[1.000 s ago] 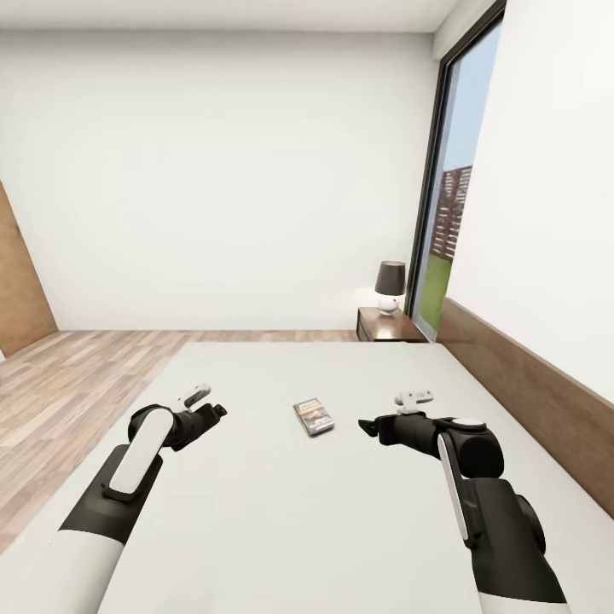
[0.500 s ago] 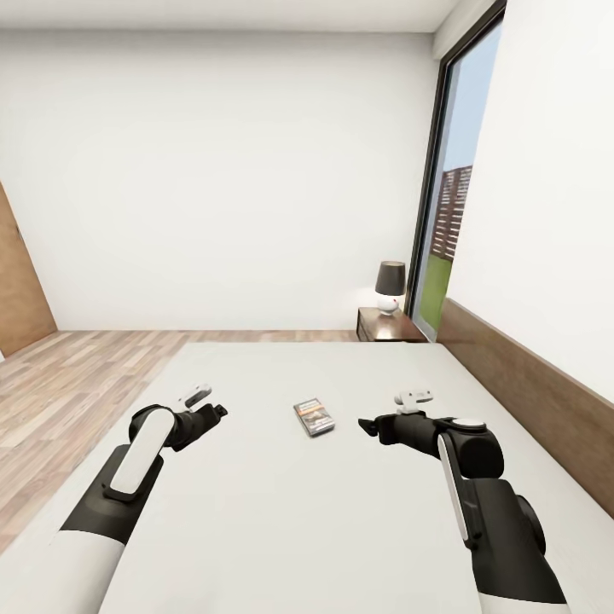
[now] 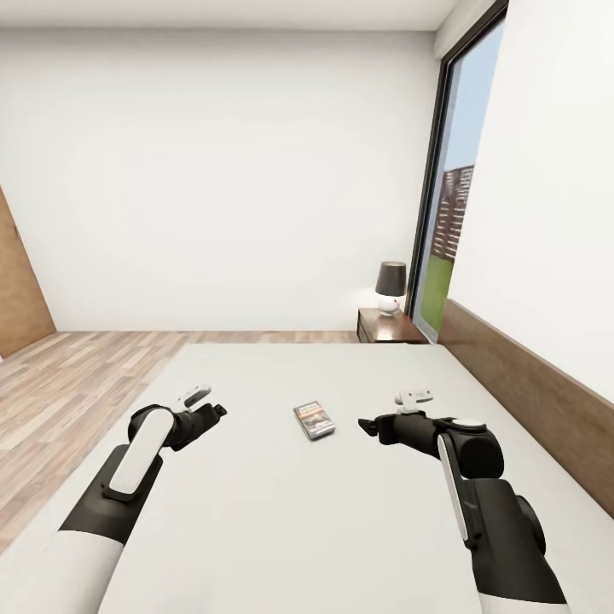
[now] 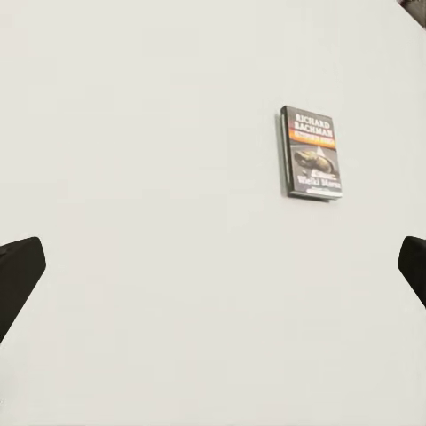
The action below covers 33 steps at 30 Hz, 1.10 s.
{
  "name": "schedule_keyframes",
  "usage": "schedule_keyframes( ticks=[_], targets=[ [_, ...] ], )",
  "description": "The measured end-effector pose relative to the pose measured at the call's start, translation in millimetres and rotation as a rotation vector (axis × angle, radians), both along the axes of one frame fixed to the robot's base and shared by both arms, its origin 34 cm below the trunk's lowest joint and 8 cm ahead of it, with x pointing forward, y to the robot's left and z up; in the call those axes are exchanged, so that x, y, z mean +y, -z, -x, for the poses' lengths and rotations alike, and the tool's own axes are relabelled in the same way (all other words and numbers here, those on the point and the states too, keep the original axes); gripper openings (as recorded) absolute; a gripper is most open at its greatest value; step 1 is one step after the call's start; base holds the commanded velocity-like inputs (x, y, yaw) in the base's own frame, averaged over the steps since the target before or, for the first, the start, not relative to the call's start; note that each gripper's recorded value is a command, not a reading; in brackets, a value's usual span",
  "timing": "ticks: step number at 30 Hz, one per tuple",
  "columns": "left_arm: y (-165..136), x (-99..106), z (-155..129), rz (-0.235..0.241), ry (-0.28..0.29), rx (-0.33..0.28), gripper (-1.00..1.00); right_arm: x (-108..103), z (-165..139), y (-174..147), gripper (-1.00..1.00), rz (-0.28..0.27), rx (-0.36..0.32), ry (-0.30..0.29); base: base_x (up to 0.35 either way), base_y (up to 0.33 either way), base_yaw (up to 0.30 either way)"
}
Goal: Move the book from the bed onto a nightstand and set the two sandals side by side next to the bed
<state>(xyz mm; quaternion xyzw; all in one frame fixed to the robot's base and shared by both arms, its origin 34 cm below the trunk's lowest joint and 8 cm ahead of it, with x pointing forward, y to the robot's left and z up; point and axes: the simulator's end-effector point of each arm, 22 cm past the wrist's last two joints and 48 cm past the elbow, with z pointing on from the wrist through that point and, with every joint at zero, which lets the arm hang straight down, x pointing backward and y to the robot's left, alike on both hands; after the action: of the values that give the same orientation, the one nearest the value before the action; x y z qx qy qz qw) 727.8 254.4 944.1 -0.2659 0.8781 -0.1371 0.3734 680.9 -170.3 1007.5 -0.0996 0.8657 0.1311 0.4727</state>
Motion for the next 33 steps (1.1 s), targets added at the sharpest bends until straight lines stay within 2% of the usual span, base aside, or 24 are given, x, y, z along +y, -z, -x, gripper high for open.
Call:
schedule_keyframes(
  ticks=[16, 22, 23, 26, 31, 32, 33],
  targets=[
    [-3, -2, -2, 0.01, 0.002, -0.004, 1.0, -1, -1, -2, 1.0, -0.002, -0.003, 0.003, 0.007, 0.0, 0.0],
    [-7, -2, -2, -0.007, 0.015, -0.001, 1.0, -2, -2, -3, 1.0, -0.003, -0.005, 0.004, 0.0, 0.0, -0.006],
    [-10, -3, -1, -0.027, 0.038, 0.013, 1.0, -1, -3, -5, 1.0, -0.003, -0.008, 0.004, 0.0, 0.0, -0.03],
    [-15, -5, -2, -0.032, 0.046, 0.011, 1.0, -2, -3, -5, 1.0, -0.003, -0.008, 0.005, 0.0, 0.0, -0.022],
    [-35, -8, -6, -0.041, 0.05, -0.028, 1.0, -4, -7, -8, 1.0, -0.001, -0.015, 0.012, 0.0, 0.0, -0.01],
    [-50, -8, -7, -0.047, 0.046, -0.059, 1.0, -10, -24, -17, 1.0, 0.005, -0.014, 0.039, 0.0, 0.0, -0.003],
    [-53, -8, -7, -0.049, 0.046, -0.067, 1.0, -13, -35, -17, 1.0, 0.007, 0.0, 0.053, 0.0, 0.0, -0.003]
  ],
)
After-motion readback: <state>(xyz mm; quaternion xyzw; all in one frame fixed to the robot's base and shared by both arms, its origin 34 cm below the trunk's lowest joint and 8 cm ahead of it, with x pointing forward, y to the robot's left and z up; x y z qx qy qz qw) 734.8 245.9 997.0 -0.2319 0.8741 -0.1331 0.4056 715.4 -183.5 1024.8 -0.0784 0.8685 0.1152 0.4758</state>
